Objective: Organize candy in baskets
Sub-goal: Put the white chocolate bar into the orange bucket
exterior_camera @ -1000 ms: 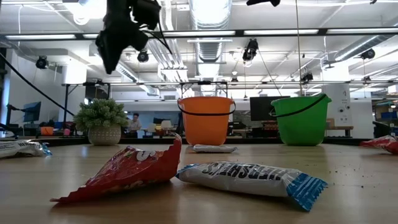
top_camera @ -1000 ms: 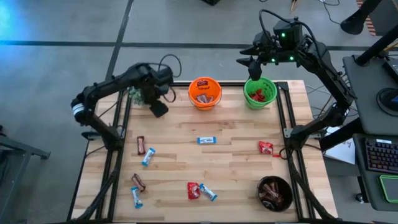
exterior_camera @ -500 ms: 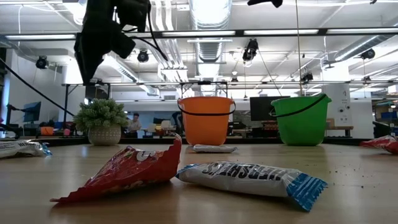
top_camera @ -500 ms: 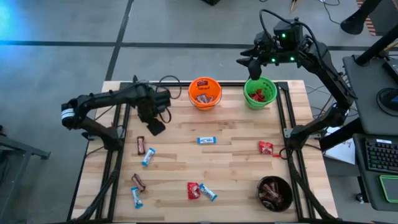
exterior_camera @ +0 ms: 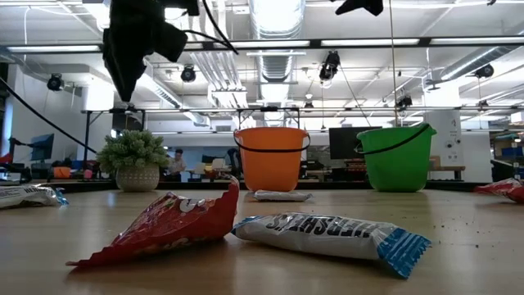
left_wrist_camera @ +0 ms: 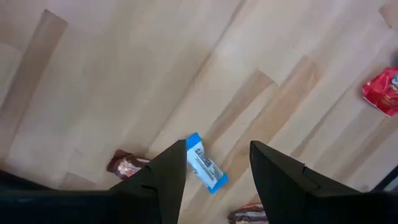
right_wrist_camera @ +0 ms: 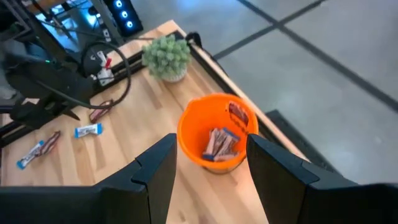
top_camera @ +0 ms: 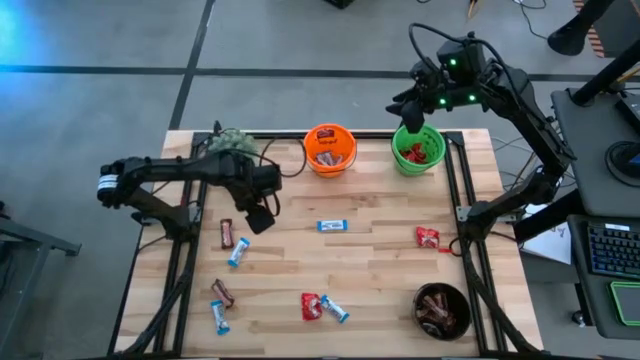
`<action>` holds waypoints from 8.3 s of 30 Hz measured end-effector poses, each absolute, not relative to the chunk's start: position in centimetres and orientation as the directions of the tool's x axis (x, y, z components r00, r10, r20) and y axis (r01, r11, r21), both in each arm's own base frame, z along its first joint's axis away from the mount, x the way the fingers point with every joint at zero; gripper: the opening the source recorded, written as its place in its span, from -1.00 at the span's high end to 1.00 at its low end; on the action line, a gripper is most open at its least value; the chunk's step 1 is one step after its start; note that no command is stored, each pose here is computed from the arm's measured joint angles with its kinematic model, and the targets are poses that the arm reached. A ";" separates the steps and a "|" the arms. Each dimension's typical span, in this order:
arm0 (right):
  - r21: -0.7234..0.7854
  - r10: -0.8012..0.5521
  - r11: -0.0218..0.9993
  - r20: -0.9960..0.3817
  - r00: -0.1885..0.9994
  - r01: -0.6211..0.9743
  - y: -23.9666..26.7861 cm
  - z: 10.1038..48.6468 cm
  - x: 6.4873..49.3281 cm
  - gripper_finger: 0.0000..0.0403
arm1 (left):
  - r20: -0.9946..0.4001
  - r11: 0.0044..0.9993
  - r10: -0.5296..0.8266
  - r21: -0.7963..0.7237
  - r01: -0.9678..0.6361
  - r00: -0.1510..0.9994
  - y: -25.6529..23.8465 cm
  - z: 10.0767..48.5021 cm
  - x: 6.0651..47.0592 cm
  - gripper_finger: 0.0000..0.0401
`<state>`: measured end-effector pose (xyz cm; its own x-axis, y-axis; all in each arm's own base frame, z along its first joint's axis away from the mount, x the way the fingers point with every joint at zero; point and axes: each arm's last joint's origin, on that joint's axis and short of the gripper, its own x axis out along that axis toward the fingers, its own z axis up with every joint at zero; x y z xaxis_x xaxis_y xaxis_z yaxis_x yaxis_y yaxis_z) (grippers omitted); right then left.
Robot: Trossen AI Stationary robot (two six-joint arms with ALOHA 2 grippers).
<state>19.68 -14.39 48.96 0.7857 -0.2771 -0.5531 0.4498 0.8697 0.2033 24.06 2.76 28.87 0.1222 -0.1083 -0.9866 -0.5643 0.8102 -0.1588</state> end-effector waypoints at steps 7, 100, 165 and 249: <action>0.226 -0.233 0.872 -0.588 0.775 0.434 -13.5 48.6 20.0 0.08 | -0.991 0.761 -0.119 -0.128 -0.636 0.057 1.7 27.3 23.6 0.21; 0.304 0.094 0.942 -0.643 0.760 0.141 -4.6 47.6 23.8 0.08 | -0.942 0.776 -0.186 -0.316 -0.546 0.280 -3.7 22.0 23.9 1.00; 0.031 0.058 0.998 -0.378 0.924 -0.050 -8.8 40.4 38.2 0.08 | -0.403 0.964 0.243 0.001 -0.265 0.882 4.9 43.2 26.1 1.00; -0.059 -0.304 0.929 -0.683 0.664 0.365 -17.9 42.5 24.1 0.85 | -0.585 0.738 0.664 0.408 -0.538 0.467 10.2 42.0 22.9 0.35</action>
<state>24.12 -17.93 42.50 0.6644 -0.3041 -0.6827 0.3647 0.9293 -0.0590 22.88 10.17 42.04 0.4667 0.6636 -0.5846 -0.5379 0.7377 0.4080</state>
